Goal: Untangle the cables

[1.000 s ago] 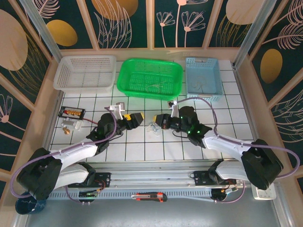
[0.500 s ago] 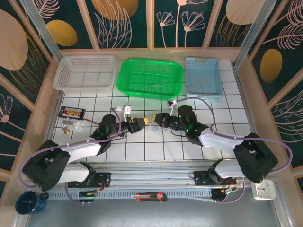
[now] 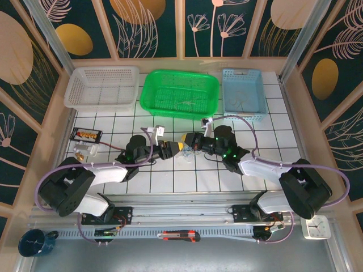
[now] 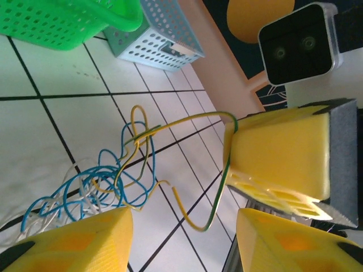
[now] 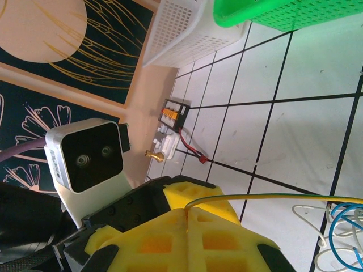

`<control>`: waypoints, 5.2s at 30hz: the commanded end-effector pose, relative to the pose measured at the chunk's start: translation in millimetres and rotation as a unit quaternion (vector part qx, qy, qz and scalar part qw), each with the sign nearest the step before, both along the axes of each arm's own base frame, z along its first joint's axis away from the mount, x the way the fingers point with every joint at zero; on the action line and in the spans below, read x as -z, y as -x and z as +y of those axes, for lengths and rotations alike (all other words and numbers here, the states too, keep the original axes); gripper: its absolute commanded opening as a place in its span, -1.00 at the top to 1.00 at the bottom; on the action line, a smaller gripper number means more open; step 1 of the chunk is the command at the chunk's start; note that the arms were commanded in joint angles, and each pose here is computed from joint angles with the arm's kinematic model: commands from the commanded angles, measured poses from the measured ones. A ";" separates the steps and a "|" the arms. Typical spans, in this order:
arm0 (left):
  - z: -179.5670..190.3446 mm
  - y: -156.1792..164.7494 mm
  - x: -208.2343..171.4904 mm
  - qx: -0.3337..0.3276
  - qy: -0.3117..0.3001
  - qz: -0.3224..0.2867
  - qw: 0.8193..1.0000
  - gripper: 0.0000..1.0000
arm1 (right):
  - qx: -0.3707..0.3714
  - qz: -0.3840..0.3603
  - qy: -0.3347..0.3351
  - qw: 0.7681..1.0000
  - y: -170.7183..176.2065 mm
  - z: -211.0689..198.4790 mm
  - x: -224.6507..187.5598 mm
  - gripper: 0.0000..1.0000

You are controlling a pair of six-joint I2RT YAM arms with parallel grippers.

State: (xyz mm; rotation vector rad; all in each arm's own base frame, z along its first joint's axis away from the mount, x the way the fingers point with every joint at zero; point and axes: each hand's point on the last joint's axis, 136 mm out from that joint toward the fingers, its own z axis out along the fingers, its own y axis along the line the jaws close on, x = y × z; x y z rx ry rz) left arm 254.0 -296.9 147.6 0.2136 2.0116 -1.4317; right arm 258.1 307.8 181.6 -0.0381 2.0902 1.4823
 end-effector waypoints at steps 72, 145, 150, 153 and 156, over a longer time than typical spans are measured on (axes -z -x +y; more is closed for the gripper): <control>-6.9 7.7 -116.9 0.015 0.130 -0.006 0.991 1.00 | 0.039 -0.174 0.160 0.971 -46.2 15.0 70.6 0.75; 40.2 -10.5 -236.3 -0.081 0.264 -0.077 0.958 1.00 | -0.015 -0.219 -0.036 0.975 17.1 9.9 -106.3 -0.30; 40.7 -10.1 -237.8 -0.081 0.266 -0.078 0.957 1.00 | -0.021 -0.211 -0.064 0.975 13.6 18.3 -110.4 -0.30; 41.1 -9.9 -238.2 -0.081 0.268 -0.078 0.957 1.00 | -0.020 -0.210 -0.076 0.974 9.7 22.7 -113.1 -0.29; 41.4 -9.5 -238.0 -0.080 0.271 -0.077 0.956 1.00 | -0.021 -0.208 -0.086 0.974 5.2 28.1 -113.5 -0.27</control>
